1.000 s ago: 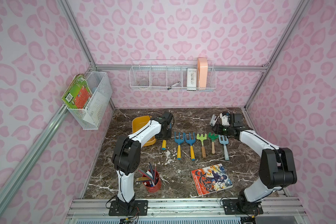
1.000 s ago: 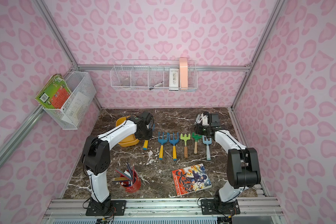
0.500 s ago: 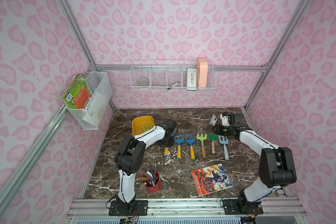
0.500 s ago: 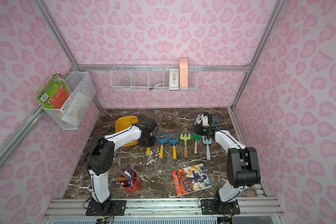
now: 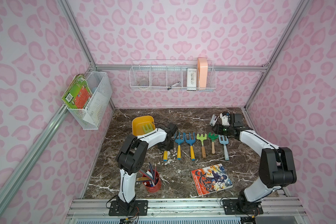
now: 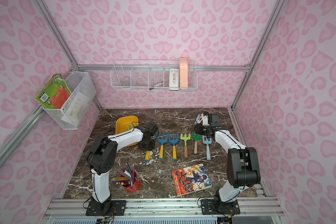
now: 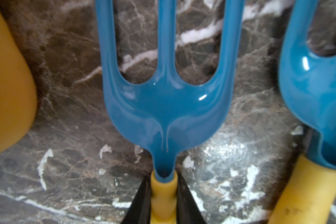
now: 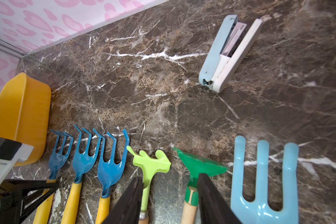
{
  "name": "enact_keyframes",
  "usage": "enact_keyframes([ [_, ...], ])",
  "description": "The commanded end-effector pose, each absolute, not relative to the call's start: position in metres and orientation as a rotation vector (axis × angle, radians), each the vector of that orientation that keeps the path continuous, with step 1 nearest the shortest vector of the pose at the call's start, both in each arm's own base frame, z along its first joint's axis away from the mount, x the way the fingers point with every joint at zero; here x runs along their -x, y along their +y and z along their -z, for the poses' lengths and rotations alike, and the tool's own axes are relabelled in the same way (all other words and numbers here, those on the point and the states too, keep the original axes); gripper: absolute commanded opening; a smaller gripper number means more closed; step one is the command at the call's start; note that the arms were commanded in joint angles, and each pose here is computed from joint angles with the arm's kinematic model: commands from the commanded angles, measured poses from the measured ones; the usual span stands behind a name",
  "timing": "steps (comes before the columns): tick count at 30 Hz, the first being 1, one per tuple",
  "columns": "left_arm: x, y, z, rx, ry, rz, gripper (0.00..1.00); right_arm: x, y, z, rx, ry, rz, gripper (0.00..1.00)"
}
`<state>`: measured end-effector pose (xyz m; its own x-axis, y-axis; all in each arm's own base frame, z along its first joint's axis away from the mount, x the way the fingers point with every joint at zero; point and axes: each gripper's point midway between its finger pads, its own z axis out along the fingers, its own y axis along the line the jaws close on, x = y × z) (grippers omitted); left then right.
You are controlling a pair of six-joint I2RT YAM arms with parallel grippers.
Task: Take the hand rake out of the storage box
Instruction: Place the rake at the center of the board.
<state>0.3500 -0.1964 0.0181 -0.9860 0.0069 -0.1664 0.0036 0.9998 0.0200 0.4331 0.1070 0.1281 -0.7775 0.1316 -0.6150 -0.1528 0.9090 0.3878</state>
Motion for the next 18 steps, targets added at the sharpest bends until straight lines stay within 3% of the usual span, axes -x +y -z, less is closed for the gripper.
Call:
enact_keyframes([
  [1, -0.346, -0.198, -0.011, -0.035, 2.996, -0.037, 0.13, -0.437, 0.109, -0.134, 0.023, 2.379, -0.564, 0.48],
  [8, -0.348, -0.201, -0.011, -0.031, 2.990, -0.027, 0.20, -0.436, 0.109, -0.136, 0.025, 2.376, -0.560, 0.48],
  [18, -0.359, -0.200, -0.041, -0.037, 2.919, -0.036, 0.39, -0.433, 0.108, -0.132, 0.027, 2.386, -0.552, 0.48],
])
